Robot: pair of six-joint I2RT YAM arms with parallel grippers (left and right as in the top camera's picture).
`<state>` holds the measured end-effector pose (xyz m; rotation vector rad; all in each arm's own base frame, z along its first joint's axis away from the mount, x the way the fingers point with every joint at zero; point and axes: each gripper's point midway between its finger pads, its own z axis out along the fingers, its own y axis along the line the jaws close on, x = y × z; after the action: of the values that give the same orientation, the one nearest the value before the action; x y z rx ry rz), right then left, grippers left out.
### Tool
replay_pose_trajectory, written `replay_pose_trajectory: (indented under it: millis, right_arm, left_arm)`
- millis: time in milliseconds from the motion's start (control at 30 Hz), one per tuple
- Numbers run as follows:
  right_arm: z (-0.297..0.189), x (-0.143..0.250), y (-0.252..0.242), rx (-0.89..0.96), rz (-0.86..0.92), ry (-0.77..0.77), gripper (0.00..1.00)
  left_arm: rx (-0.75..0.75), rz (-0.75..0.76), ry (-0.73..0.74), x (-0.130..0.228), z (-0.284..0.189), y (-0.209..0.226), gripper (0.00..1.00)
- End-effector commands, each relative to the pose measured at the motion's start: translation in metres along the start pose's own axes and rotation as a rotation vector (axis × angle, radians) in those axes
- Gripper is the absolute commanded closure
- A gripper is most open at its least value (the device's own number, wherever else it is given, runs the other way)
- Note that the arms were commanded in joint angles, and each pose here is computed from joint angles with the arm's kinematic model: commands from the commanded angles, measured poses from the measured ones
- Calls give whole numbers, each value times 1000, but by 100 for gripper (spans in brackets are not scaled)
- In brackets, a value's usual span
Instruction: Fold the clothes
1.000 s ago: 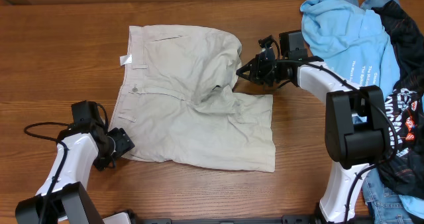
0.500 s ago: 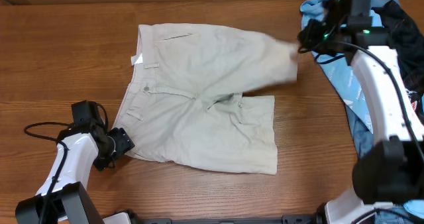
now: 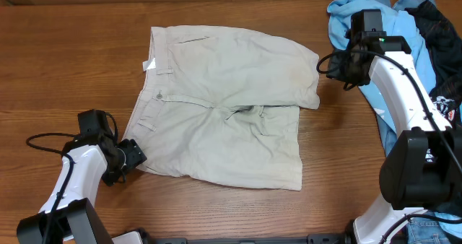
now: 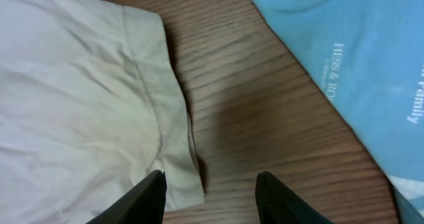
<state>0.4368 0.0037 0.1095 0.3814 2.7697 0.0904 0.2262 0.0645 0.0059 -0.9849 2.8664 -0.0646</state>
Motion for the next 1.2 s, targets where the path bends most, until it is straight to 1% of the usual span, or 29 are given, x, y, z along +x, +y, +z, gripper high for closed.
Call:
replay_pose_trajectory:
  millis: [0,33,67,100,233,300,400,467,533,600,667,733,833,867,1033,1100,1167]
  right_arm:
    - [-5,-8,27,-147,-40,-22,50]
    - [-1,-11,35,-187,-64,-28,47]
    - [3,-14,38,-200,-68,-35,42]
    - [11,-18,38,-200,-68,-44,39]
    - [46,-28,40,-204,-60,-60,36]
    - [65,-31,38,-203,-57,-61,28]
    - [88,-37,37,-206,-46,-79,27]
    - [97,-44,38,-214,-50,-109,24]
    - [105,-49,40,-220,-52,-130,25]
    - [109,-51,44,-243,-56,-140,33]
    - [109,-51,51,-287,-61,-138,48]
    - [108,-51,57,-319,-66,-136,67]
    - [106,-51,61,-347,-70,-134,94]
    - [106,-51,61,-347,-69,-134,96]
    - [104,-54,61,-346,-69,-141,96]
    - [94,-65,61,-336,-69,-166,96]
    - [73,-84,62,-332,-73,-221,96]
  left_arm:
    - [-15,23,2,2,1,3,28]
    - [-15,23,2,2,1,3,28]
    - [-15,23,2,2,1,3,28]
    - [-14,23,1,2,1,3,28]
    - [-15,24,2,2,1,3,28]
    - [-16,23,4,3,1,3,28]
    - [-16,23,4,3,1,3,28]
    - [-16,23,4,3,1,3,28]
    - [-16,23,4,3,1,3,28]
    - [-15,23,4,3,1,3,28]
    - [-15,23,4,3,1,3,28]
    - [-15,23,4,3,1,3,28]
    - [-15,23,3,3,1,3,28]
    - [-15,23,3,2,1,3,28]
    - [-15,23,2,2,1,3,28]
    - [-15,23,1,2,1,3,28]
    - [-15,23,1,2,1,3,28]
